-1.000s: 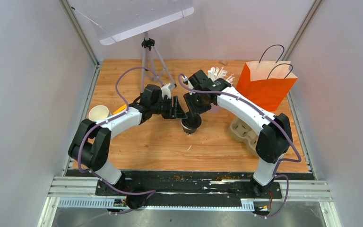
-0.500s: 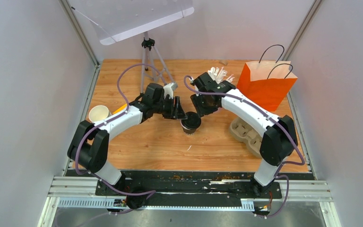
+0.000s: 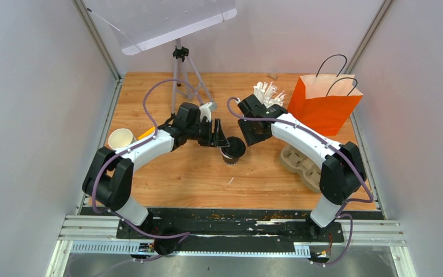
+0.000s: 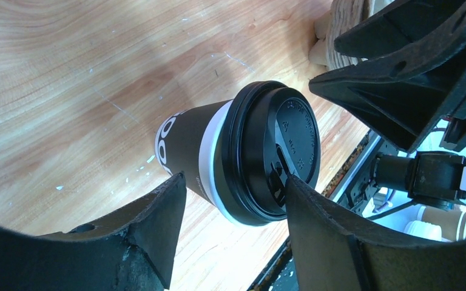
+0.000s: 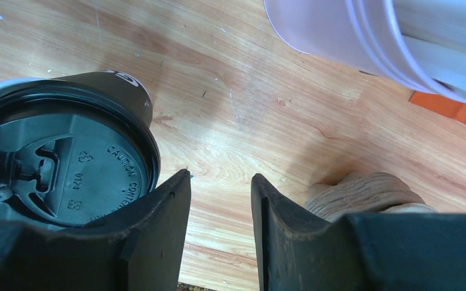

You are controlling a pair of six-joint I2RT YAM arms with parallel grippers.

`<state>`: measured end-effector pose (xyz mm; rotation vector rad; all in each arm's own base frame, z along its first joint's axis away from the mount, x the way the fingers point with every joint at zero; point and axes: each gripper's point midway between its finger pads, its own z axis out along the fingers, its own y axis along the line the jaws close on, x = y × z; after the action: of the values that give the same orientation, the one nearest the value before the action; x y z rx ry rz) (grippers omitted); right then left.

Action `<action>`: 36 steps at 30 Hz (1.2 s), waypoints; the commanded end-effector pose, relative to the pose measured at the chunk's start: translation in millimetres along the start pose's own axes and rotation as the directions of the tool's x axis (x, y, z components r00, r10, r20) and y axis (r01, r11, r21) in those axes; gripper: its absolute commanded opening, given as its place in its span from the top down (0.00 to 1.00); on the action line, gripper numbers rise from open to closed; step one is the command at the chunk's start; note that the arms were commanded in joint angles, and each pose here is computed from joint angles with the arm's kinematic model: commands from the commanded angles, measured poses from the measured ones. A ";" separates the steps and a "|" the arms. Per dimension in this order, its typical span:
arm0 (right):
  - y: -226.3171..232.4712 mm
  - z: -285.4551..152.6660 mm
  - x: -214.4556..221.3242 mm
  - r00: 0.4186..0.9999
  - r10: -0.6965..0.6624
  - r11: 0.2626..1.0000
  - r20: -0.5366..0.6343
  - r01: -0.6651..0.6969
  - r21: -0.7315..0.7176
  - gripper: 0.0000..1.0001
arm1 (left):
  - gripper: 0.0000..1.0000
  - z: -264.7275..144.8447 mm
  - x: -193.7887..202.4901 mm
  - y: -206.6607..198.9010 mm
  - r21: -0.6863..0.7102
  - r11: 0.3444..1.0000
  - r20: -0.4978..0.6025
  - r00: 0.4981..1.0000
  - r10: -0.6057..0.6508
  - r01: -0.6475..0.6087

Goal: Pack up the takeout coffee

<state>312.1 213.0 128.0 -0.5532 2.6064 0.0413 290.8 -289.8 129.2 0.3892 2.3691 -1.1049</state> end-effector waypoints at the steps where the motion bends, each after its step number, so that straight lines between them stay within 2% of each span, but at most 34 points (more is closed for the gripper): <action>1: 2.6 3.5 -6.8 0.998 0.044 0.999 0.037 -0.043 -0.016 0.58 | 0.31 -7.7 -4.7 -9.2 0.020 0.999 0.038 0.998 0.046 -0.047; 6: 9.2 8.8 -3.6 0.998 0.058 0.998 0.026 -0.057 -0.042 0.58 | 0.24 -10.0 -8.3 -15.5 0.048 0.998 0.066 0.997 0.042 -0.045; 17: 20.2 4.3 -9.2 0.996 0.080 0.992 0.034 -0.076 -0.102 0.58 | 0.18 -15.4 -6.3 -14.9 0.035 0.997 0.073 0.995 0.072 -0.075; 25: 24.6 -4.4 -15.5 0.995 0.089 0.988 0.053 -0.081 -0.134 0.58 | 0.19 -14.1 -3.0 -10.7 0.023 0.996 0.059 0.995 0.085 -0.086; 36: 29.7 -9.6 -21.6 0.993 0.094 0.983 0.070 -0.081 -0.166 0.58 | 0.25 -11.5 -7.0 -11.4 0.025 0.995 0.052 0.994 0.092 -0.093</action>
<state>301.1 235.8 119.9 -0.5247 2.6434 0.2274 283.9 -285.1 134.4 0.4230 2.3208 -1.1003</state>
